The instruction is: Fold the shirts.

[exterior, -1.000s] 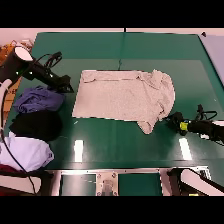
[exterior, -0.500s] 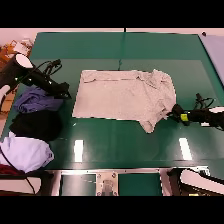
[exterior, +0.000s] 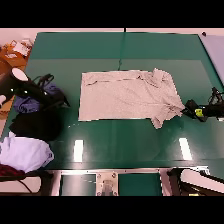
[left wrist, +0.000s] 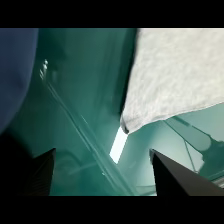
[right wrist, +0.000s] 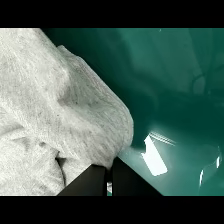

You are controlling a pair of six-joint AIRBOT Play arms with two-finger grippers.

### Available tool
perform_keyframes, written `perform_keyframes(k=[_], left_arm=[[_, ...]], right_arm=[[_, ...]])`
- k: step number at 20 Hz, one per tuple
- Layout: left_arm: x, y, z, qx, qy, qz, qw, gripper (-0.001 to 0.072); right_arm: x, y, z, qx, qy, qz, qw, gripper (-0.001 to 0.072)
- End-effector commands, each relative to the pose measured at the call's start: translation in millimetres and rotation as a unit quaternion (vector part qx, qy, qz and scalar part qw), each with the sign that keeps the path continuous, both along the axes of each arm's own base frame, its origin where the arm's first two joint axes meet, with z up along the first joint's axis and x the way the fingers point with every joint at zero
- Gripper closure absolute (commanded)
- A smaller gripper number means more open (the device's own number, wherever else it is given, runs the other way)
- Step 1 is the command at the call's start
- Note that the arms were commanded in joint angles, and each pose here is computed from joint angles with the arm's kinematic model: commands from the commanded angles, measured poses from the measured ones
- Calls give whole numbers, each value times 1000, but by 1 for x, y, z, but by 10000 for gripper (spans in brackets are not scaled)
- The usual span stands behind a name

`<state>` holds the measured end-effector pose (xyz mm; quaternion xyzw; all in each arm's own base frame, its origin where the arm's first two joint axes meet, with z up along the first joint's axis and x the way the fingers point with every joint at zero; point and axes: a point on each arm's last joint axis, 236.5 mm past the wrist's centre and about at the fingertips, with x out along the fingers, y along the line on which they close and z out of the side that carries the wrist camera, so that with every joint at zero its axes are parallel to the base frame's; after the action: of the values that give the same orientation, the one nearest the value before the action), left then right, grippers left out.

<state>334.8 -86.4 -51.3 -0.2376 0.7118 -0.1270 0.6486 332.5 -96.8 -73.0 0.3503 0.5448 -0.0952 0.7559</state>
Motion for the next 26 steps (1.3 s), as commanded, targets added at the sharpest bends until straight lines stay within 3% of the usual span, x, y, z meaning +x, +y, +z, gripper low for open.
perform_keyframes(k=[1, 5, 8, 9, 10, 11, 14, 20, 26], left_arm=[[-28, -19, -41, -19, 47, 63, 997, 58], [-21, -62, -62, -29, 3, 74, 997, 58], [-31, -85, -67, -28, 4, 42, 999, 64], [-32, -87, -71, -25, 5, 40, 999, 296], [-28, -85, -74, -21, -7, 34, 999, 582], [-19, -80, -76, -13, -26, 36, 999, 687], [2, -65, -73, 7, -60, 43, 997, 688], [14, -9, -46, 102, -77, -8, 992, 689], [48, -1, 24, 100, -169, 5, 981, 689]], right_arm=[[0, 2, 1, -5, 1, 10, 1000, 700], [1, 2, 1, -5, 1, 10, 1000, 701], [1, 2, 1, -5, 1, 10, 1000, 701], [1, 2, 1, -6, 1, 11, 1000, 701], [0, 2, 1, -6, 1, 12, 1000, 701], [0, 2, 1, -5, 1, 12, 1000, 702], [0, 2, 1, -5, 2, 12, 1000, 702], [2, -29, 12, -20, -10, -19, 1000, 701], [5, -30, 26, -6, -16, -19, 1000, 701]])
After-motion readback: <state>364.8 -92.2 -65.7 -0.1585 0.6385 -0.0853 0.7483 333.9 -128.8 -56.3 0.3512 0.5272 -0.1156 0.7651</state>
